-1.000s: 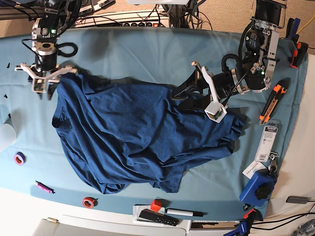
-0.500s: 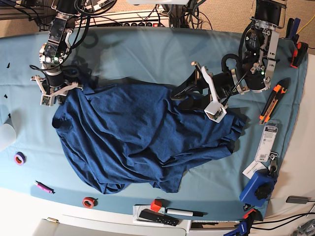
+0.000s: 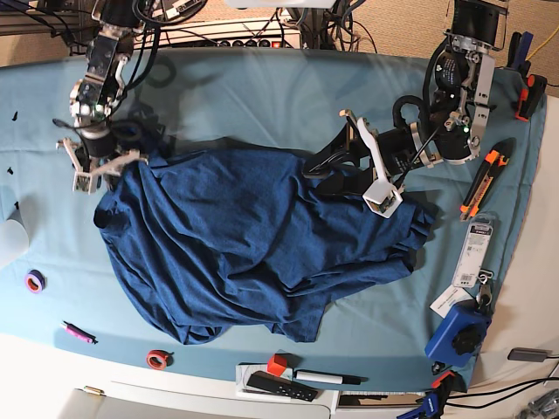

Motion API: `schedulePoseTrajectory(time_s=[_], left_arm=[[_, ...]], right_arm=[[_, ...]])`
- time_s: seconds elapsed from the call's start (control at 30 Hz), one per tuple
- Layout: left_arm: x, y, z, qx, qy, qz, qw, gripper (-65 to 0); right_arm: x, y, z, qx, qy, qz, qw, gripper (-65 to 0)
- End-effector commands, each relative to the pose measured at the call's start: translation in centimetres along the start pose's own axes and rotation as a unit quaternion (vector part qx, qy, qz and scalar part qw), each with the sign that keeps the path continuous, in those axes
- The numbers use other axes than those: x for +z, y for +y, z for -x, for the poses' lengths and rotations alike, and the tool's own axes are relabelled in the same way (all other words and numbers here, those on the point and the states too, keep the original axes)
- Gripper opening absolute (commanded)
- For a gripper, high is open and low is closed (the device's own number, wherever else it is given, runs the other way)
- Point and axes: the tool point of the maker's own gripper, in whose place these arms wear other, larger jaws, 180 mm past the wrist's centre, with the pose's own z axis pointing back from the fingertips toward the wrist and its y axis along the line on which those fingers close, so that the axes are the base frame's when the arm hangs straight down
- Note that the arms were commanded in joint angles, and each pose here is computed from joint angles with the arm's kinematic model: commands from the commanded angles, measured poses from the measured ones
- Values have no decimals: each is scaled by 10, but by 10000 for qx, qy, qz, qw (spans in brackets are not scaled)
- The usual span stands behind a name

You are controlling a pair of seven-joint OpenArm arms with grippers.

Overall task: Layout the t-shirt on the table in an organized manner, then fold the t-shirt properly
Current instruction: 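Drag the held shirt edge with the right gripper away from the left gripper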

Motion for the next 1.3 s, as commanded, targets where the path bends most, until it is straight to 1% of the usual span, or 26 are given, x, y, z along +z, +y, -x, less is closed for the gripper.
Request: schedulePoseTrajectory(time_s=[0.0,0.1,0.23,0.4,0.53,0.67,0.77,0.87,0.9,0.93,1.03,1.17,1.27], left_arm=[[1,-2,-17,-98,-273,86,9995,-384],[1,-2,-17,-98,-273,86,9995,-384],[1,-2,-17,-103,-266,82,9996,-384],[1,-2,-16,-118,-250,70,9996,-384],[1,-2,-16,-117,-249,71,9996,-384],[1,-2,-16,-118,-247,71,9996,-384],[1,-2,-16,-117,-251,71,9996,-384],[1,-2,-16,-118,-248,70,9996,-384],[1,-2,-16,-119,-247,69,9996,-384],[1,-2,-16,-120,-245,68,9996,-384],[1,-2,-16,-120,-245,68,9996,-384],[1,-2,-16,-120,-245,68,9996,-384],[1,-2,-16,-120,-245,68,9996,-384]], right_arm=[[-4,-5,-29,32,-371,61,9993,-444],[-11,-2,-44,-195,-401,-2,9990,-444],[-14,-2,-57,-267,-496,19,9984,-444],[-14,-18,-58,-412,-520,387,9970,-444],[-19,-35,-57,-611,-503,587,9951,-444],[-35,-43,-47,-924,-341,675,9928,-444],[-52,-37,-41,-1051,-183,579,9926,-444],[-65,-28,-44,-1073,-194,471,9929,-445],[-68,-26,-46,-1051,-223,462,9931,-460],[-71,-25,-49,-968,-234,465,9939,-498],[-77,-24,-59,-766,-247,509,9955,-650],[-79,-32,-76,-744,-365,585,9948,-650],[-79,-47,-88,-585,-432,725,9947,-650]])
